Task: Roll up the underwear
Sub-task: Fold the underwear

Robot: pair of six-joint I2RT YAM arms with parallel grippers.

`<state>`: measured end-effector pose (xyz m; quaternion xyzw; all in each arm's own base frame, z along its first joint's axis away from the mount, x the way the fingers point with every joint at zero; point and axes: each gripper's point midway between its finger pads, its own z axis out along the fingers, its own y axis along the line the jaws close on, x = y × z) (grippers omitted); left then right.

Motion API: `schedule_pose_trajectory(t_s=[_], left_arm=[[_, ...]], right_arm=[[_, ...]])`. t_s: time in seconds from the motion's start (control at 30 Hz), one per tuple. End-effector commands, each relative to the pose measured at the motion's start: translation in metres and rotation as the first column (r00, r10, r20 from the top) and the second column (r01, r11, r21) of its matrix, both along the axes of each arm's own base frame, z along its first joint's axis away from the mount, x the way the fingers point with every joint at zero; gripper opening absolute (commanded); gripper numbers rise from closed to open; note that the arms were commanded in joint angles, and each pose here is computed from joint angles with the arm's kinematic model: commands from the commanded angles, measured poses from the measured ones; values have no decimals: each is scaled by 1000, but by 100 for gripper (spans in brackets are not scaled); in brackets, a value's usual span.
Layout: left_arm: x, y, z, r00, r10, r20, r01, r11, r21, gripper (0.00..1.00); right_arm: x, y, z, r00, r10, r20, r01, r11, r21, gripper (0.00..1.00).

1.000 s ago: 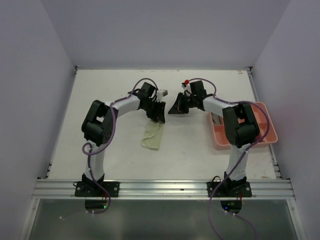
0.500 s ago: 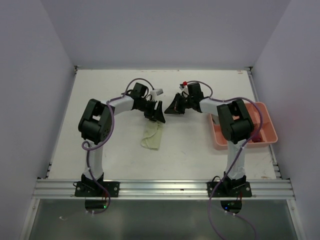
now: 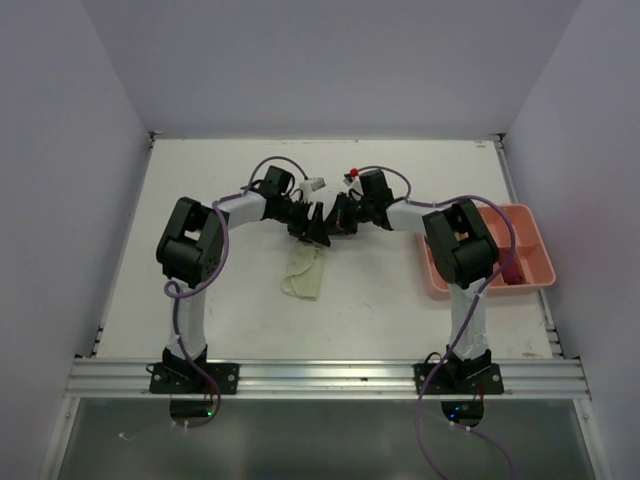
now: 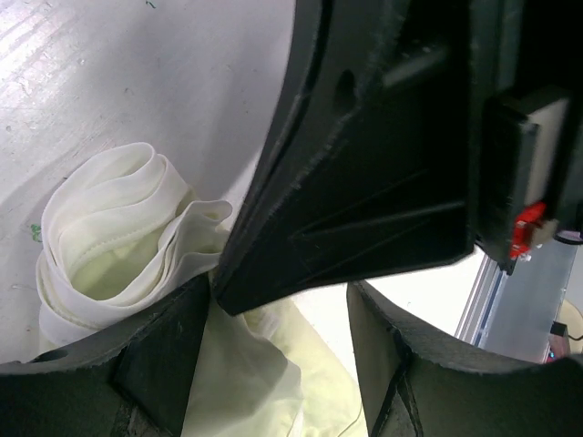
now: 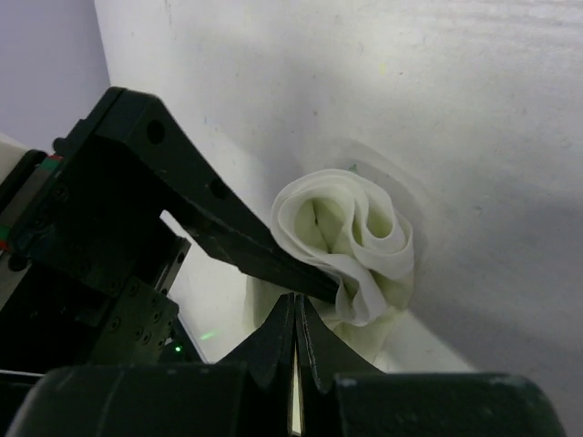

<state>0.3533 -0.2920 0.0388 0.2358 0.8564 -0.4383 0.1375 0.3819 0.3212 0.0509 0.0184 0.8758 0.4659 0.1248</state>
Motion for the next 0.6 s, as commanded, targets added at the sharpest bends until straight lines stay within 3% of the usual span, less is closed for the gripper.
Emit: schedule_pose_trajectory(t_s=[0.0,0.43,0.57], left_arm=[[0,12,-21,1000,12,-9,-12,999,42,67],[-10,13,-15,1000,-20,-4,20,999,26,67],[-6,12,21,994,-47,98,47,999,-3,66]], right_arm=[[13,-1,-7,999,-5,41,6,999,-37,3],[28,-12,-44,997,-61,45,66,989,-132,4],[27,-15,-52,997,-69,30,73,986,-152,4]])
